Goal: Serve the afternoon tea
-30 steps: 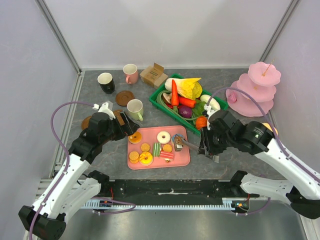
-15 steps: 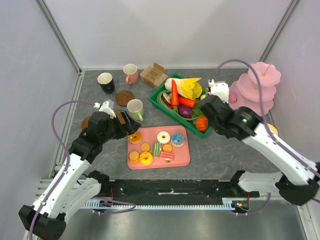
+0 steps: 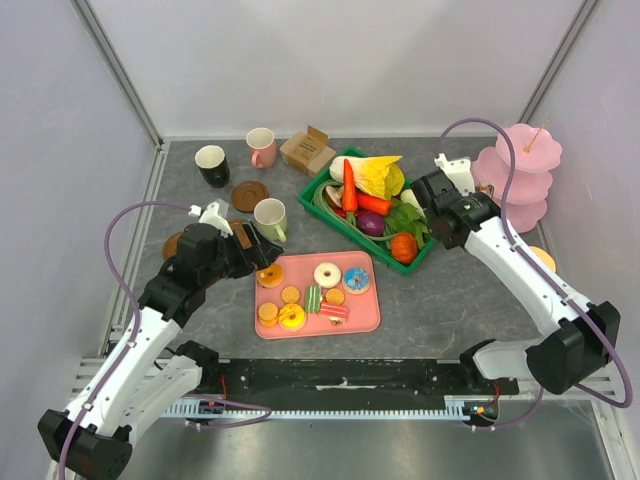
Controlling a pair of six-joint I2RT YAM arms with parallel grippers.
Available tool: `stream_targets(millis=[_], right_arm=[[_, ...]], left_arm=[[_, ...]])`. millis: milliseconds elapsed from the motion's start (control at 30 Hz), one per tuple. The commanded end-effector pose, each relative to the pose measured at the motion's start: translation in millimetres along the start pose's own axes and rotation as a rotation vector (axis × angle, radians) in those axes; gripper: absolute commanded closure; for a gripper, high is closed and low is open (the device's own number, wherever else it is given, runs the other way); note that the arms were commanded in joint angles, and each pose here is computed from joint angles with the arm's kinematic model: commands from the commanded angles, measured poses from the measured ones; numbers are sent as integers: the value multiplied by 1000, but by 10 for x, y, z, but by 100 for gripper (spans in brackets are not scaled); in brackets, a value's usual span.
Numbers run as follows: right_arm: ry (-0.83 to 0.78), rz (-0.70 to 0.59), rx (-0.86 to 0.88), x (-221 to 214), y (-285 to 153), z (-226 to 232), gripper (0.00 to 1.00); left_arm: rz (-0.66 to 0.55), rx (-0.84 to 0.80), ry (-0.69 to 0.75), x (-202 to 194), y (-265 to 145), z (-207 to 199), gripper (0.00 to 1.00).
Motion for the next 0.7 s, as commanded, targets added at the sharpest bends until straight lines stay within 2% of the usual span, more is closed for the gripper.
stream_targets(millis=[0,367,667], right_arm=[[-50,8,9,15,200,41,71],[-49,94,-14,-52,652,33,72],[-5,50,115,20,483,73,73]], left_arm=[[-23,-51,-10,47,32,-85,3],[-24,-56,-12,39,38,-87,3],[-26,-59,-10,52,56,-96,3]])
Point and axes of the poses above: each gripper's point midway between its finger pads, its own y axis out along the fingers, its own z axis along the line the jaws close on, x = y × z, the point moved 1 cm from there along -y, back along the fingers, and after that the axes turned 5 degrees about y, right-handed, at the moved point
